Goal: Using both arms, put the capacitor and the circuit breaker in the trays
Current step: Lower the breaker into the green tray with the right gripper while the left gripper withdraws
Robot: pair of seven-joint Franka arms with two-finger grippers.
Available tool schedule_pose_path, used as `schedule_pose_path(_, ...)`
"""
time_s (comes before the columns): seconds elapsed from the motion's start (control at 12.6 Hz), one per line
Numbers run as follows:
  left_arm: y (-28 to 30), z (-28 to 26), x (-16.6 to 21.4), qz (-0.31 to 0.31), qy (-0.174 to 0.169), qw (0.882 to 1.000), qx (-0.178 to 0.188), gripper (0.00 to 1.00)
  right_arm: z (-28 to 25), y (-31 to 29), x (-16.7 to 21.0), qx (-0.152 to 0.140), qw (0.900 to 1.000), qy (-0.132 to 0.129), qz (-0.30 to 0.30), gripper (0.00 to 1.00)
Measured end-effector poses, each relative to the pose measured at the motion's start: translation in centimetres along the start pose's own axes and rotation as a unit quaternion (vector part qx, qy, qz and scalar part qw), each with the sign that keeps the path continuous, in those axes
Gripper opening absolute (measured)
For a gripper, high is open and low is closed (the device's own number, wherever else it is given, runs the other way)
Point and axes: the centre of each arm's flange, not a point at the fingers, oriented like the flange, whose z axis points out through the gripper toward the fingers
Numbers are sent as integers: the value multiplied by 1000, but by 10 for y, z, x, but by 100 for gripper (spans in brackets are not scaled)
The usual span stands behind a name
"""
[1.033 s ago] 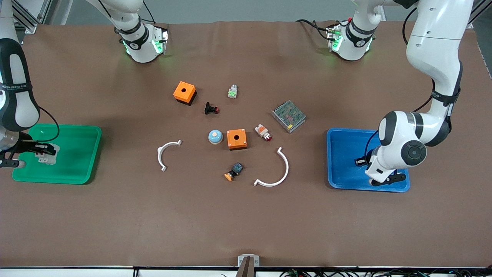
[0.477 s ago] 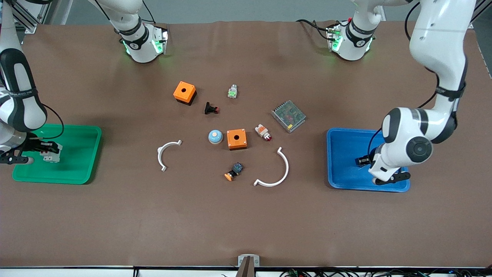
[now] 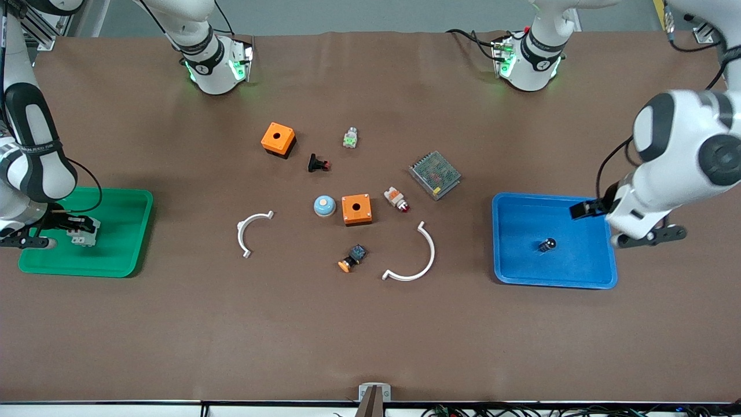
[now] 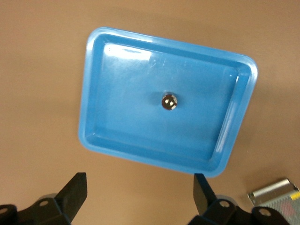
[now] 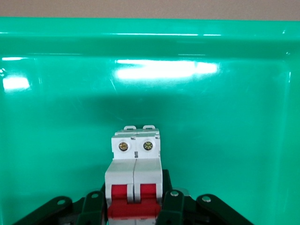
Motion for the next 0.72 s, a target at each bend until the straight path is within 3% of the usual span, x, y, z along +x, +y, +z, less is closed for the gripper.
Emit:
schedule_pose_path(0.32, -9, -82, -41, 1, 40, 999, -25, 100, -8, -4, 10, 0, 1000, 9, -6, 79)
schedule_pose_path(0.48, -12, -115, -59, 2, 55, 998, -26, 100, -27, -11, 25, 8, 1000, 0, -17, 100)
schedule_pose_path(0.72, -14, -158, -67, 1, 70, 997, -29, 100, -96, -42, 65, 31, 998, -35, -51, 100)
